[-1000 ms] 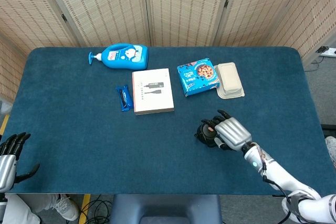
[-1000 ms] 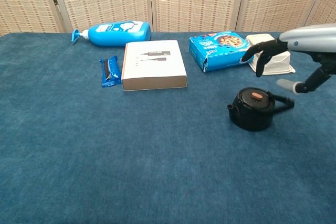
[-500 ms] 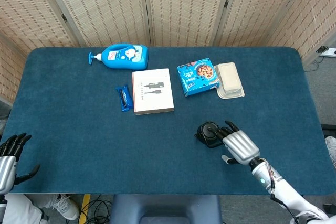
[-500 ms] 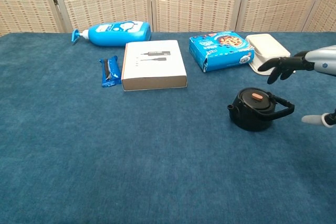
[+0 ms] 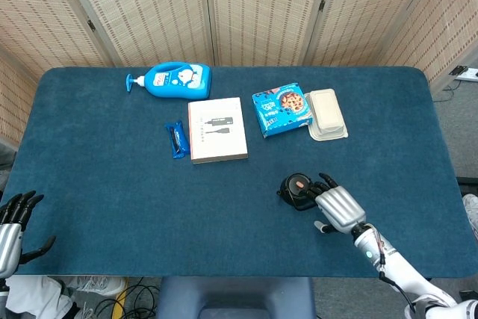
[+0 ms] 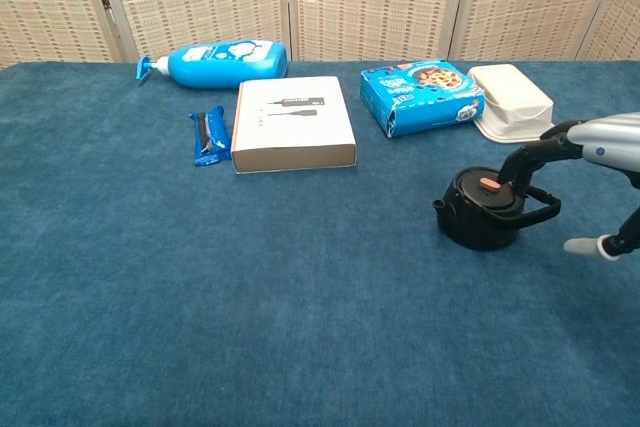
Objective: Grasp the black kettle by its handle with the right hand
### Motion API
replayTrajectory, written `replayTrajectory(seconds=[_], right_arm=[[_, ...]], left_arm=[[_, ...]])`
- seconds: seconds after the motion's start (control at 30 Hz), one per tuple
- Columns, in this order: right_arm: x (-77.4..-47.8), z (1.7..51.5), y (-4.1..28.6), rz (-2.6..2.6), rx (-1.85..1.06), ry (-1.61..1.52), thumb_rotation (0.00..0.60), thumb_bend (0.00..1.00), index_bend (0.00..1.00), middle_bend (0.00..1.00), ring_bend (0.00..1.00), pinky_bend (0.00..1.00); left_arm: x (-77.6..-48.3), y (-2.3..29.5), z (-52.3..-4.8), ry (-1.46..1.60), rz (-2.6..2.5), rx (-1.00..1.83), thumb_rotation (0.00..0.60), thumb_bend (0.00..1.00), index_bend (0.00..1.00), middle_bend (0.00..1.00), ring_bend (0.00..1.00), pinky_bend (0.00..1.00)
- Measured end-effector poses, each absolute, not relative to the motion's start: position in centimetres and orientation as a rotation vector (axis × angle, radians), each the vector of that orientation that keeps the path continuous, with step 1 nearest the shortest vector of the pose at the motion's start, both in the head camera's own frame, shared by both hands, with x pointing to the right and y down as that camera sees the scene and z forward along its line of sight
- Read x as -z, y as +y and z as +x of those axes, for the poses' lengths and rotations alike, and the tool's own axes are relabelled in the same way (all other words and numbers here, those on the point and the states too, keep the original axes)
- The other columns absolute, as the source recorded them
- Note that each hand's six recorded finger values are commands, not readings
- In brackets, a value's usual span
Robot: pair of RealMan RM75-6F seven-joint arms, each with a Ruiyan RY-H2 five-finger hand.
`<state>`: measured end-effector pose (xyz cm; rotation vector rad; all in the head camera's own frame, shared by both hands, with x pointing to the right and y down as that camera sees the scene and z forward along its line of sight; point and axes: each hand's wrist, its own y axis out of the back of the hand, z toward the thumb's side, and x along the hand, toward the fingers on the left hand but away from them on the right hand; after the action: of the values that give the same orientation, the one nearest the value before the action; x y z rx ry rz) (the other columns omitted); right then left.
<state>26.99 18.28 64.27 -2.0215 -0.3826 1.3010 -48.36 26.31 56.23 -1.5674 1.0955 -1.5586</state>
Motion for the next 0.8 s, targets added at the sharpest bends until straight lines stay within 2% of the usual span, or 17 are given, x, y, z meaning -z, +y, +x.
replayTrajectory(seconds=[0.4, 0.8], right_arm=[[-64.7, 26.46, 18.33, -2.029, -1.303, -0.366, 0.6, 0.2, 0.35, 0.36, 0.26, 0.0], [-64.97, 26.19, 18.4, -2.035, -1.323, -0.352, 0.6, 0.22, 0.38, 0.39, 0.32, 0.0]], left_arm=[[-56.3, 26.35, -48.41, 1.1, -1.568, 1.559, 0.6, 0.26, 0.19, 0.12, 0.1, 0.17], [-56.39, 26.39, -48.42, 1.105, -1.571, 1.553, 0.6, 0.26, 0.2, 0.12, 0.1, 0.17]])
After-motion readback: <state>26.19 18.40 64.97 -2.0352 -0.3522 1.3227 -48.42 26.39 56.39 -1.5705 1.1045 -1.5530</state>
